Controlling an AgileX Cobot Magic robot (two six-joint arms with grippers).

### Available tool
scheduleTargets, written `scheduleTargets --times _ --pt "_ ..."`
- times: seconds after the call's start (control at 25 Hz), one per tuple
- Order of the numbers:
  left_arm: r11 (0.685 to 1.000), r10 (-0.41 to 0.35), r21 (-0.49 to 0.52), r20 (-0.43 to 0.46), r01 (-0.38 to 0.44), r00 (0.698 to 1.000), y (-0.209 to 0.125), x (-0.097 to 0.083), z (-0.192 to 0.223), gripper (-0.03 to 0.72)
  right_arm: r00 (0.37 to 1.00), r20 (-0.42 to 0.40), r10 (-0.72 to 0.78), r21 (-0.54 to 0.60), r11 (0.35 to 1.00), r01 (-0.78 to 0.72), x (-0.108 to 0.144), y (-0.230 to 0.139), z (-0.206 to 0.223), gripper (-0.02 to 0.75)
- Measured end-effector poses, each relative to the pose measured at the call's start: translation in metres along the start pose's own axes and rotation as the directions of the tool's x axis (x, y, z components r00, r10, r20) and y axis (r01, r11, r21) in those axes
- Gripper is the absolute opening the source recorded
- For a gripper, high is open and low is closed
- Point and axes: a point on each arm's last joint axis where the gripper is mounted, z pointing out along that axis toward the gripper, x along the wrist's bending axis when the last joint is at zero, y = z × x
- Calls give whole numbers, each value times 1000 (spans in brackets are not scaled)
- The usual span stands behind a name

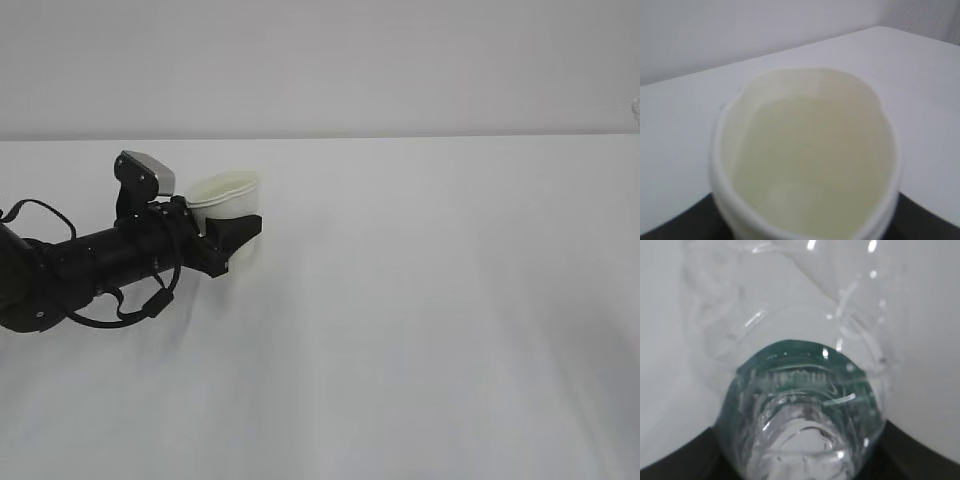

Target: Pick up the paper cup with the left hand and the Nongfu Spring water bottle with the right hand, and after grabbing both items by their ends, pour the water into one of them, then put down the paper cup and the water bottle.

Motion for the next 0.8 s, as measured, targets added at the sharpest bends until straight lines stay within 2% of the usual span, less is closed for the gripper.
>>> scheduleTargets --times 0.44,0.8 --pt "998 61 -4 -72 -61 996 -2 7 -5 393 1000 0 0 0 1000 0 0 0 0 420" --pt "998 57 -21 -145 -60 988 0 13 -6 392 1000 0 0 0 1000 0 0 0 0 420"
